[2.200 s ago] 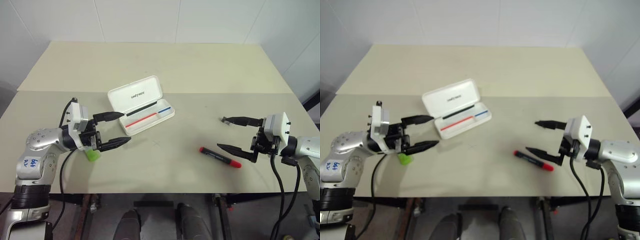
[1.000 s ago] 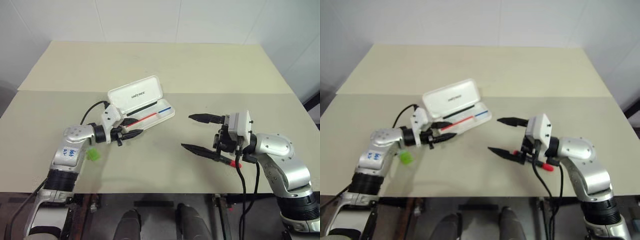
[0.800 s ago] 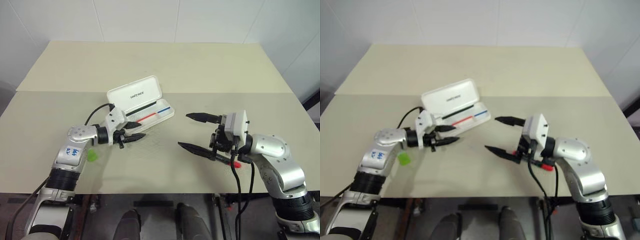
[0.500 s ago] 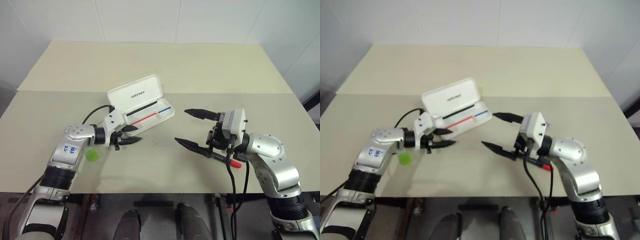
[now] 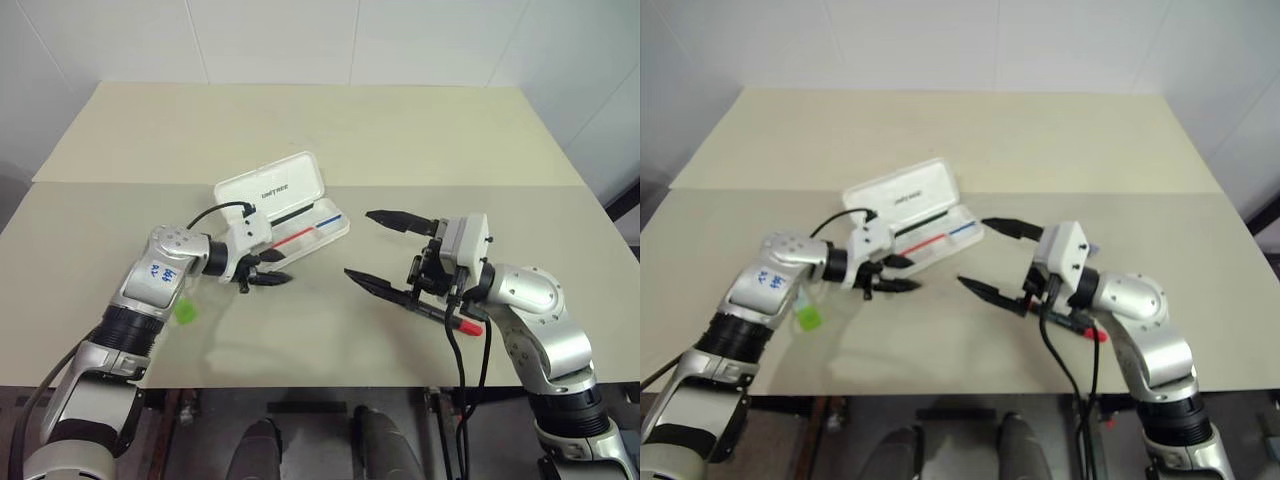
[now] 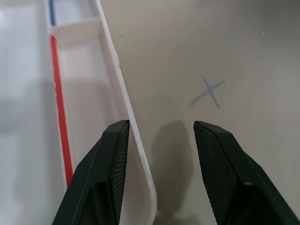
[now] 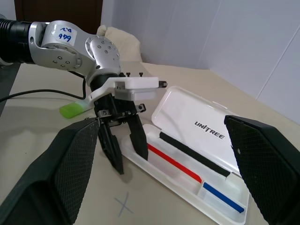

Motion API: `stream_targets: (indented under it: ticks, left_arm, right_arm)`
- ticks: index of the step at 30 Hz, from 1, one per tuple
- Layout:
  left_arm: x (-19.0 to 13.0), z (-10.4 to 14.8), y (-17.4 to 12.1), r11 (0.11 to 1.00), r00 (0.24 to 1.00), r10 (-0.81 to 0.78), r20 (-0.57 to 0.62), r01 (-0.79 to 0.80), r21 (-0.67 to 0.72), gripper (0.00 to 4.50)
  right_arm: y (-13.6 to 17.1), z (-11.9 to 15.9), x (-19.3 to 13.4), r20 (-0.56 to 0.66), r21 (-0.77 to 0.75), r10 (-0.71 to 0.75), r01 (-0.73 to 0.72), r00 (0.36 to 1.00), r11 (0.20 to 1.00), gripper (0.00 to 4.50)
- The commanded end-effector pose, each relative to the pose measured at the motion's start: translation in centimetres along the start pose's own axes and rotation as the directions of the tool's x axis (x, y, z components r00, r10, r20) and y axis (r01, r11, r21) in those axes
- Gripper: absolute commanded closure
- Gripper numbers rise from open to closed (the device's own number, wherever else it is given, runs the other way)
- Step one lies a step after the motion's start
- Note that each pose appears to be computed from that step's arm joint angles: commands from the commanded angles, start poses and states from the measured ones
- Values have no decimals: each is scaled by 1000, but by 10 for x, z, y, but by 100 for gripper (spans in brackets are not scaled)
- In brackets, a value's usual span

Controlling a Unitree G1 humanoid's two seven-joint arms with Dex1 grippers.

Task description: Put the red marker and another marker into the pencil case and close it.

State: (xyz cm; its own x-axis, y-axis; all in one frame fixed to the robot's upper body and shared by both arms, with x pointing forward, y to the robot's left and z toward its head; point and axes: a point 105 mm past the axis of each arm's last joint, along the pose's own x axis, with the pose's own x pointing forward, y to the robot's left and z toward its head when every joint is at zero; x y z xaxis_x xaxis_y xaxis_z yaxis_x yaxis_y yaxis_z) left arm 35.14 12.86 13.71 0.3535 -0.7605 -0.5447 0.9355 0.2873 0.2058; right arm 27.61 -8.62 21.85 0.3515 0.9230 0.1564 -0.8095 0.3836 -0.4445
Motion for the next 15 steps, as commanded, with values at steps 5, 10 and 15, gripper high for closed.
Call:
stream_targets:
  ticks: [5,10,15]
  left_arm:
    - [-8,2,-2,1000,999,-7,-43,8,9,385]
    - [-8,-7,-5,1000,997,-11,-76,13,26,447]
    - [-6,-3,-5,999,999,-2,-49,4,44,447]
  right_arm:
    - [-5,23,1,64,-81,1,4,998,997,0]
    - [-7,25,2,70,-87,4,2,998,996,0]
    - [-8,25,3,67,-90,11,-5,998,996,0]
